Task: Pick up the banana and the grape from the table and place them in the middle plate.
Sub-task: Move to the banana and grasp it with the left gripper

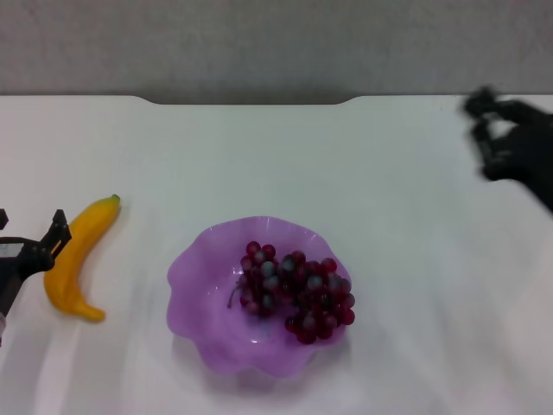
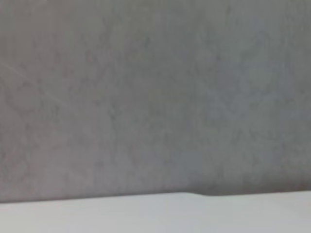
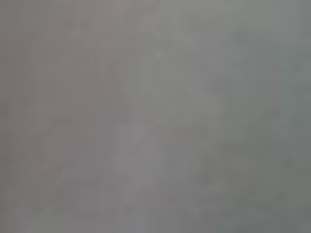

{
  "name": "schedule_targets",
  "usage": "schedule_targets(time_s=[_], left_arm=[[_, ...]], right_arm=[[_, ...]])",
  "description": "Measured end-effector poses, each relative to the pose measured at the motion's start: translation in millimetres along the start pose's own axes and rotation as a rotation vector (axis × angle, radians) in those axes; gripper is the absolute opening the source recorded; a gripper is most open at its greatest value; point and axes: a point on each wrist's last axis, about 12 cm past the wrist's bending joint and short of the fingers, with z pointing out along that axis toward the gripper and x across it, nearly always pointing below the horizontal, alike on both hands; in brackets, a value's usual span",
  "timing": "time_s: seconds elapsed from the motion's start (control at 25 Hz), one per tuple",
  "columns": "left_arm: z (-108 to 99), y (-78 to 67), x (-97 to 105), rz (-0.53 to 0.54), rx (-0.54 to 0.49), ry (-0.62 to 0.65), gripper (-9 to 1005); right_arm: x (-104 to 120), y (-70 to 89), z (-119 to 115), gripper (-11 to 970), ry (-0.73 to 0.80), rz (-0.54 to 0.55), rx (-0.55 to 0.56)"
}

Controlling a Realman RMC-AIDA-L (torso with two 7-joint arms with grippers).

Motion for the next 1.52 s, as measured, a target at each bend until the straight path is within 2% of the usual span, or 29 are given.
schedule_targets(time_s=[0.2,0.24,0.32,0.52,0.92,1.52], left_arm=[[6.9,-2.4,0.4,-0.001,0.002,0.039,893],[7.5,-2.6,0.5,-0.001,0.002,0.042,893],[8.8,-3.1,0.3,-0.001,0.003,0.048,893],[12.9,-4.6,3.4,0.001,0.005,0.098,893],[22.4,-9.2,12.2,0.093,0.027,0.238,894],[19.1,-8.2,19.9,0.139,0.029,0.296,888]], right_arm=[[15.1,-29.0,-41.0,288,-0.068,0.048,0.229],[20.5,-32.8,-50.4,212,-0.062,0.046,0.274],[24.6,-34.1,-55.0,60,-0.045,0.047,0.290],[35.6,-32.1,-58.3,0,0.010,0.053,0.285],[36.8,-24.3,-51.7,0,0.014,0.052,0.236],[35.7,-20.2,-48.1,0,0.006,0.049,0.204]])
